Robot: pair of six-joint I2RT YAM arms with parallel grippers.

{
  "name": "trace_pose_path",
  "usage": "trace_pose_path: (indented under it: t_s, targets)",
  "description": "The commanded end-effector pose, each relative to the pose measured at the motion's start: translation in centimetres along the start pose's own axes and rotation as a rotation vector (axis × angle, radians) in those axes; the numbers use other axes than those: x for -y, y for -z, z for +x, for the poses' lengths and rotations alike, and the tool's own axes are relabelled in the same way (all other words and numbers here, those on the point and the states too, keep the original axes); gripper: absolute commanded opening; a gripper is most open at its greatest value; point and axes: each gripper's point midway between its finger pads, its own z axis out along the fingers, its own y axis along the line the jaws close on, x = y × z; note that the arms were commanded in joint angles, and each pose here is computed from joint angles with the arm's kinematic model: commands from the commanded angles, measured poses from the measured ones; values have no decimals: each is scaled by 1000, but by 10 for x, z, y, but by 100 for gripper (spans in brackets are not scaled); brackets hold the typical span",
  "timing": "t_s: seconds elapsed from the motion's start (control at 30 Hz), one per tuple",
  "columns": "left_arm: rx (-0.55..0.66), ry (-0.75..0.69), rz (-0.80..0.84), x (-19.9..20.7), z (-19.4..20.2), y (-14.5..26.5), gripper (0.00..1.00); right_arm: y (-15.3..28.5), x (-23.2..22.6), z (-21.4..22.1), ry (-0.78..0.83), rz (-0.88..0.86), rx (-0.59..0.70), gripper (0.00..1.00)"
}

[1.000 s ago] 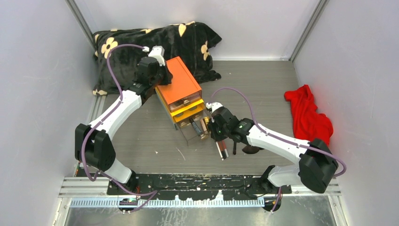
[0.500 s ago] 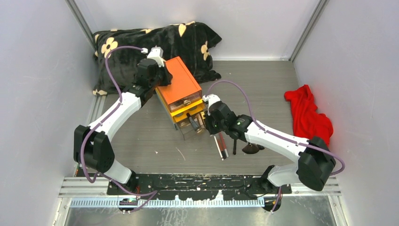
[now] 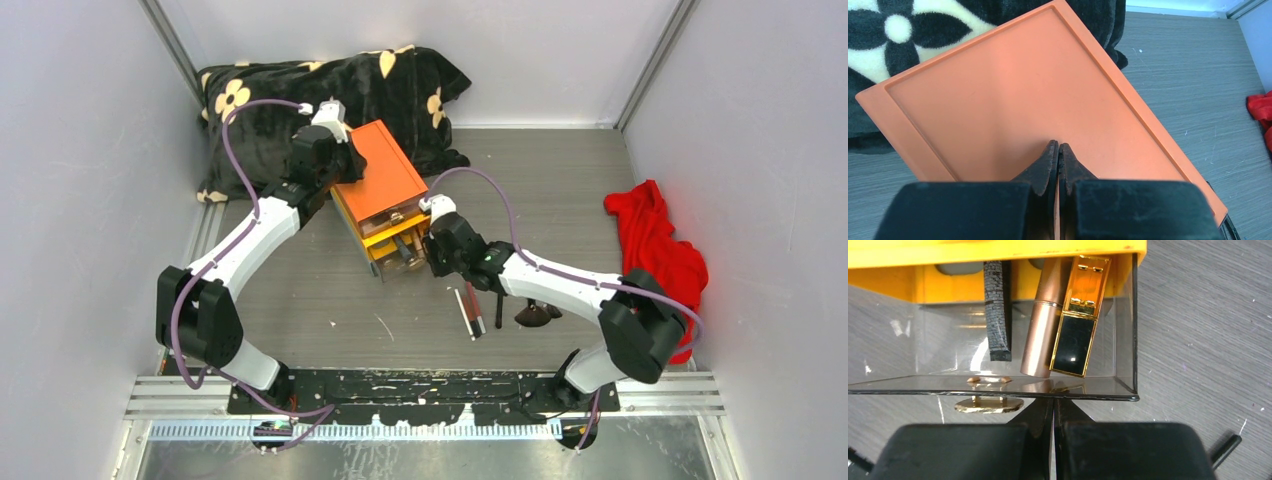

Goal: Organize the makeup
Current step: Close the drawer in the storage box.

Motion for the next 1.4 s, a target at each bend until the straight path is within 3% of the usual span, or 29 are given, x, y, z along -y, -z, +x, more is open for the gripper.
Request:
trace_pose_path:
  t_s: [0.0, 0.4, 0.73, 0.87, 0.97, 1.07, 1.27, 1.37]
  targets:
    - [-222, -7, -57, -20, 69, 4, 0, -11, 0, -52, -24, 33, 184, 1]
    - [-233, -16, -55, -22, 75, 6, 0, -20, 6, -87, -73, 73, 379, 1]
    - [-243, -20, -50, -22, 79, 7, 0, -61, -3, -93, -76, 57, 398, 1]
    - [-242, -22, -51, -22, 77, 10, 0, -54, -4, -94, -89, 52, 384, 1]
    - [-231, -25, -53, -21, 72, 11, 0, -37, 5, -87, -93, 78, 376, 14]
    - [-225, -24, -52, -20, 68, 12, 0, -18, 21, -74, -73, 133, 356, 17]
    - [-225, -32, -63, -22, 66, 12, 13, 17, 36, -60, -40, 174, 278, 35]
    - [-212, -39, -67, -22, 63, 13, 21, 26, 44, -50, -76, 181, 237, 55]
